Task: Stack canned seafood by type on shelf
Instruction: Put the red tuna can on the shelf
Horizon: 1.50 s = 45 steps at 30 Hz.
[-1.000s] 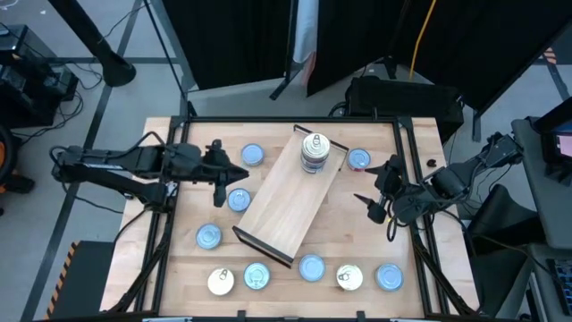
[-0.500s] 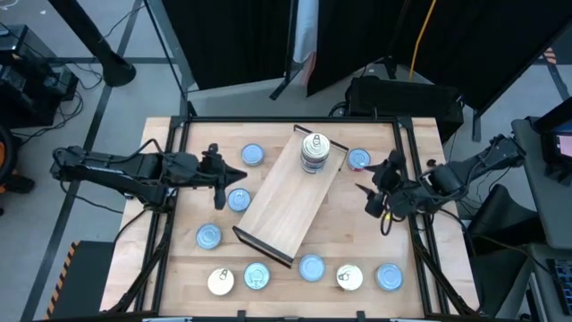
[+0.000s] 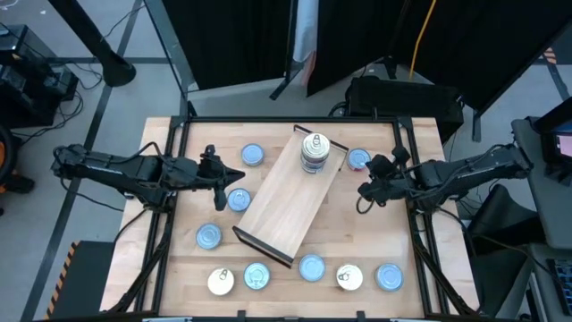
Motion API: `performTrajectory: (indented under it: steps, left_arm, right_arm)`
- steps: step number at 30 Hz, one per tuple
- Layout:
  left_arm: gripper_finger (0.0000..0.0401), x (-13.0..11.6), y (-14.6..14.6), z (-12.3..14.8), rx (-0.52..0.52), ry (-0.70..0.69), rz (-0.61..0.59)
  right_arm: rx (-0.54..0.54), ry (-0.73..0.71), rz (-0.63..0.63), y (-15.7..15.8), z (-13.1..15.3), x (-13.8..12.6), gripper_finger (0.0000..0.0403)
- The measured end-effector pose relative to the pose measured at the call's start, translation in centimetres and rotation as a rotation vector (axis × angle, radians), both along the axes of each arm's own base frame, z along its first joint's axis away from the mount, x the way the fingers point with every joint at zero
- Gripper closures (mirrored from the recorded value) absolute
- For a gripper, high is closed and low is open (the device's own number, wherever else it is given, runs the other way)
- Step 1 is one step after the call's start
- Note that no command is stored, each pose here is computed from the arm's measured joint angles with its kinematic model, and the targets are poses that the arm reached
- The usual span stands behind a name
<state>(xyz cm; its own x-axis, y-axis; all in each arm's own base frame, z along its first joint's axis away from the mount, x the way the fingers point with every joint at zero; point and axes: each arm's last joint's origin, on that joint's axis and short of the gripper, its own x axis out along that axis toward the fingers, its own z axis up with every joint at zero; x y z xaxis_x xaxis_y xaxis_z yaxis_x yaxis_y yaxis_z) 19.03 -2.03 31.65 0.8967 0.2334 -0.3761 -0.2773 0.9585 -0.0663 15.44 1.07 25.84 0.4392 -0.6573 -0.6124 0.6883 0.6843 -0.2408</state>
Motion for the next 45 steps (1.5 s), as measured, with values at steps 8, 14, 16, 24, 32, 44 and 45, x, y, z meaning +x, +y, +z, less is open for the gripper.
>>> performTrajectory:
  steps: [8,14,16,24,32,44,45]
  left_arm:
    - [0.0386,0.0,0.0,0.0,0.015,0.004,-0.007]
    - [0.0386,0.0,0.0,0.0,0.053,0.018,-0.023]
    - [0.0386,0.0,0.0,-0.1,0.063,0.027,-0.028]
    - [0.0386,-0.4,0.0,-0.3,0.069,0.063,-0.030]
    - [0.0386,-0.8,0.1,-0.7,0.063,0.112,-0.040]
    - [0.0386,-1.3,0.1,-1.5,0.031,0.200,-0.020]
    - [0.0386,-1.3,0.0,-1.5,0.031,0.200,-0.024]
  right_arm:
    - [0.206,-0.046,-0.091,-2.8,-0.5,0.7,0.0401]
    - [0.314,0.019,-0.147,-6.2,-1.1,0.7,0.0402]
    - [0.335,0.051,-0.163,-7.0,-1.5,0.7,0.0402]
    - [0.452,0.147,-0.200,-8.4,-3.6,1.9,0.0403]
    - [0.506,0.282,-0.210,-8.9,-6.1,3.3,0.0403]
    - [0.503,0.385,-0.192,-8.7,-6.7,2.6,0.0403]
    - [0.494,0.390,-0.193,-8.8,-6.9,2.5,0.0403]
